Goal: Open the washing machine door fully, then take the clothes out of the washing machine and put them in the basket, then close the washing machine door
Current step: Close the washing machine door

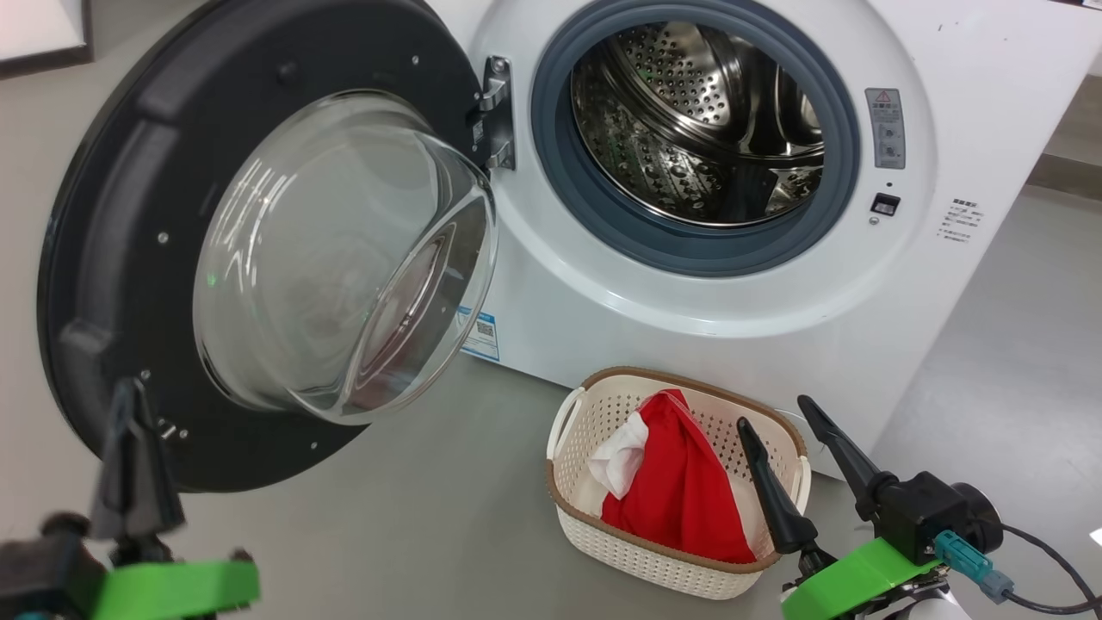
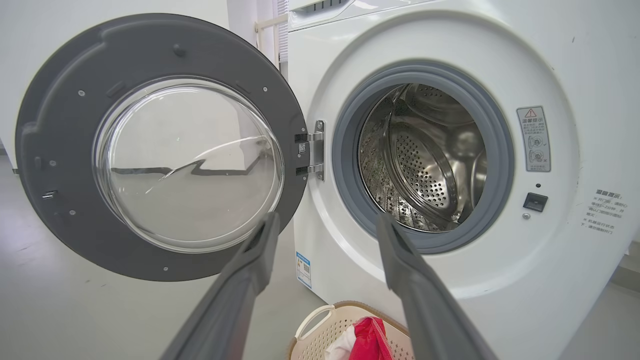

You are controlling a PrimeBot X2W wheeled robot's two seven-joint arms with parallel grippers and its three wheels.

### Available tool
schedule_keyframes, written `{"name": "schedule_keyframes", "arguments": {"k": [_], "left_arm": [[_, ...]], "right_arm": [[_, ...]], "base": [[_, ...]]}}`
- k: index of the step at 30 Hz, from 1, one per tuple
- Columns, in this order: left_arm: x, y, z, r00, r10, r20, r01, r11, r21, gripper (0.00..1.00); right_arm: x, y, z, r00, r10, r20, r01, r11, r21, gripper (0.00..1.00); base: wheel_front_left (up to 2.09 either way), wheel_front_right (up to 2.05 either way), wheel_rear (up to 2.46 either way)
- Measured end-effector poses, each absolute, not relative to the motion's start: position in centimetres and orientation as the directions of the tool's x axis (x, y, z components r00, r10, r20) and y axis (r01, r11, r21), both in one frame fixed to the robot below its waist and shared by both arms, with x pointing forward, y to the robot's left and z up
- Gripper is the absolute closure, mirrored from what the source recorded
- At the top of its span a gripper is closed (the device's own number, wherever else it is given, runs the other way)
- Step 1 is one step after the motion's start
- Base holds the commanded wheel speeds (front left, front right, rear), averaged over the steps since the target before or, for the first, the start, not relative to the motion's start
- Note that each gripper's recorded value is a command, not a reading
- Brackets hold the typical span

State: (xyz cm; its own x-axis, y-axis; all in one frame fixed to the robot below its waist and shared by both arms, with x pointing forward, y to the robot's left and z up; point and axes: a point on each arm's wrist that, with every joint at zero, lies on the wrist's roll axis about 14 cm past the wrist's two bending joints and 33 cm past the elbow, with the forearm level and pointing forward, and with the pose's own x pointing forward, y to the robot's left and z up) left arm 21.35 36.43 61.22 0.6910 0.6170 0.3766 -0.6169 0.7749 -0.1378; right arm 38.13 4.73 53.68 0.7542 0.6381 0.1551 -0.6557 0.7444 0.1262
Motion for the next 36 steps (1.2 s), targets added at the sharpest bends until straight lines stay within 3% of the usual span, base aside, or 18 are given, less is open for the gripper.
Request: {"name": "schedule_keyframes", "arguments": {"k": [13,19,25,30,36], "left_arm": [[23.7,40.1,70.9,0.585,0.546,0.6,-0.627,0.773,-0.093,1.0],[25.1,44.1,72.9,0.542,0.599,0.589,-0.622,0.758,-0.198,1.0],[27.1,47.6,70.7,0.551,0.701,0.453,-0.605,0.71,-0.361,1.0],[28.3,50.4,68.3,0.56,0.786,0.261,-0.553,0.589,-0.589,1.0],[30.8,50.8,65.1,0.682,0.732,0.004,-0.474,0.445,-0.76,1.0]], "right_arm": [[38.1,2.9,52.9,0.787,0.602,0.135,-0.616,0.777,0.132,0.0],[38.3,2.0,52.4,0.801,0.587,0.122,-0.599,0.791,0.124,0.0],[38.6,1.4,51.8,0.81,0.577,0.107,-0.586,0.802,0.115,0.0],[38.7,1.2,51.5,0.812,0.575,0.098,-0.583,0.804,0.112,0.0],[38.8,1.3,51.1,0.81,0.58,0.088,-0.587,0.802,0.112,0.0]], "base": [[0.0,0.0,0.0],[0.0,0.0,0.0],[0.0,0.0,0.0],[0.0,0.0,0.0],[0.0,0.0,0.0]]}}
